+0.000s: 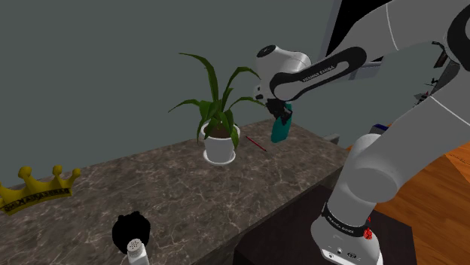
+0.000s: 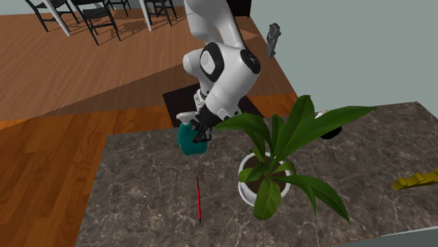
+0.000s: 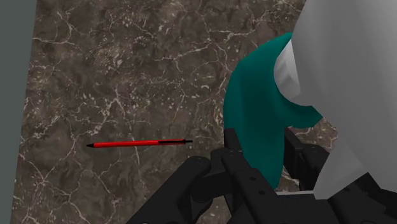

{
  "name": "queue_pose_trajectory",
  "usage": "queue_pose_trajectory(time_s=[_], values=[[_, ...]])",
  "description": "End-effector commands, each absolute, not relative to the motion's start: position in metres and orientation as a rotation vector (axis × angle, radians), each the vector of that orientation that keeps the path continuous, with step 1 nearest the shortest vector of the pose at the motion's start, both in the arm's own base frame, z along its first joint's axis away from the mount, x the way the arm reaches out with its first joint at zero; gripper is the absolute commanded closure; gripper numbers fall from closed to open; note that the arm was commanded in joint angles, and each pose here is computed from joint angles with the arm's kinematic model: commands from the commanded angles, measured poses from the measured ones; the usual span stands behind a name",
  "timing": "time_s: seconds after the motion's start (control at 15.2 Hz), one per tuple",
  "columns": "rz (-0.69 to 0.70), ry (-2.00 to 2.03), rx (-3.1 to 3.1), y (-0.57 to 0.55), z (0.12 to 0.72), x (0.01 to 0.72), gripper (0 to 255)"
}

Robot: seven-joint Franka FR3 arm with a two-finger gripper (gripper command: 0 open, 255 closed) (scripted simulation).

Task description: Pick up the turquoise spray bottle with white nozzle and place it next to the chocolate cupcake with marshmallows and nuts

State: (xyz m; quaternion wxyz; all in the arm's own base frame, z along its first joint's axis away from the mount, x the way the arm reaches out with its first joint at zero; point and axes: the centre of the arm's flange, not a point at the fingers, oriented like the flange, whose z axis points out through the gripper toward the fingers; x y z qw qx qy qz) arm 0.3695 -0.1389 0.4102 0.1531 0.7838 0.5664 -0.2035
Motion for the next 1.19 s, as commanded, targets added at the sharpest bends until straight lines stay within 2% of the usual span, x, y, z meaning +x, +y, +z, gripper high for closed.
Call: queue_pose_trajectory(time_s=[0.0, 1.12], values=[[-0.584, 1.625, 2.248, -0.14, 0.42, 0.369, 255], [-0.584, 1.625, 2.248, -0.14, 0.51, 0.369, 255]])
